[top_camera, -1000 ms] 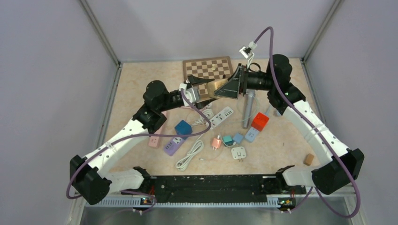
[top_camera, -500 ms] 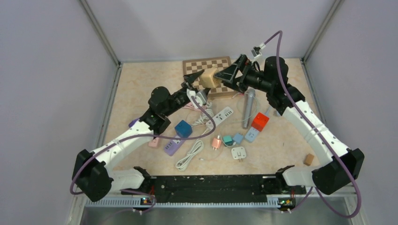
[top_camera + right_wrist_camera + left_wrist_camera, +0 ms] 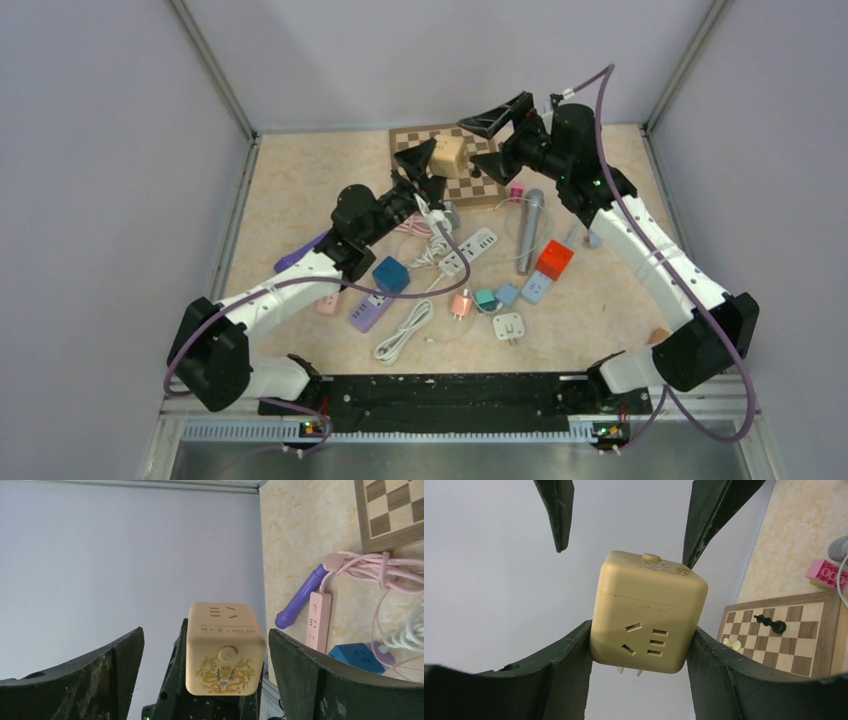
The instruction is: Insert the plug
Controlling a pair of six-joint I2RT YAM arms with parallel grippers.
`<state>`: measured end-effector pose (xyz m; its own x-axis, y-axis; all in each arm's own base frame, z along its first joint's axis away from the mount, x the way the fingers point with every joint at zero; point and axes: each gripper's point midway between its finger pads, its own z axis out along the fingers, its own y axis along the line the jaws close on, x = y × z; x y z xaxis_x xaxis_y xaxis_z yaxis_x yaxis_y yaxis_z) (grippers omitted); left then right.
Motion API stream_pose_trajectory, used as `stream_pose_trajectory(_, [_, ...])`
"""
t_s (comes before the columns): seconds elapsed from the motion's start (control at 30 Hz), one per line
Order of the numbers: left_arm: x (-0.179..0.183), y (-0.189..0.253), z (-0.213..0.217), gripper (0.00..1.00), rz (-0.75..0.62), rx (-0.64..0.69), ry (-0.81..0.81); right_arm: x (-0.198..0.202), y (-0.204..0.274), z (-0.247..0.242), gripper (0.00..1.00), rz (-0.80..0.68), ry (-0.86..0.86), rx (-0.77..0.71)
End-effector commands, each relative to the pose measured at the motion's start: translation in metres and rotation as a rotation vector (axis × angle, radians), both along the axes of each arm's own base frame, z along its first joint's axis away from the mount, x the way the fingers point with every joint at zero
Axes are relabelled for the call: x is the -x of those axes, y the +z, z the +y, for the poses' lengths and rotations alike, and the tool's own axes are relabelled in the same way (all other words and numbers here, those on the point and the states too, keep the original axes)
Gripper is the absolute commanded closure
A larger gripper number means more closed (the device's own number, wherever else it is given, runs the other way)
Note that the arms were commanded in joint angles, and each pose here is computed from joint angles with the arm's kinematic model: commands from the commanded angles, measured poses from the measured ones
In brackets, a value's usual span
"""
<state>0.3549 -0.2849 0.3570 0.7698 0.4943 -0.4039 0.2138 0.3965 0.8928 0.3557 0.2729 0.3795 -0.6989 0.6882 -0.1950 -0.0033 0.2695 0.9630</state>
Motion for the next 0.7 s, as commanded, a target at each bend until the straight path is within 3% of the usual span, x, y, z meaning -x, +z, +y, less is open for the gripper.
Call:
stream_pose_trajectory(0.0, [0.006,0.032,-0.002,1.0,-0.124,0.033,-0.014,-0.001,0.013,0.016,0.11,0.011,0.025,-0.035])
stream_pose_trajectory(0.17, [0.005,0.033,-0.004,1.0,-0.111,0.046,-0.019,0.0,-0.003,0.025,0.17,0.049,0.041,-0.012])
stream_pose_trajectory(0.33, [0.004,0.035,-0.003,1.0,-0.083,0.085,-0.007,0.0,-0.009,0.034,0.32,0.049,0.078,-0.02])
stream_pose_trajectory(0.43, [0.002,0.035,-0.003,1.0,-0.058,0.102,-0.004,0.0,-0.008,0.037,0.46,0.035,0.097,-0.026])
stream_pose_trajectory(0.53, [0.001,0.034,-0.003,1.0,-0.027,0.132,0.008,0.0,-0.005,0.039,0.7,0.0,0.113,-0.006])
stream_pose_trajectory(0.57, [0.0,0.033,-0.001,0.93,-0.013,0.146,0.022,-0.001,-0.005,0.037,0.77,-0.017,0.111,0.014])
stream_pose_trajectory(0.67, [0.0,0.032,0.002,0.46,0.034,0.187,0.033,-0.002,-0.003,0.031,0.91,-0.058,0.095,0.088])
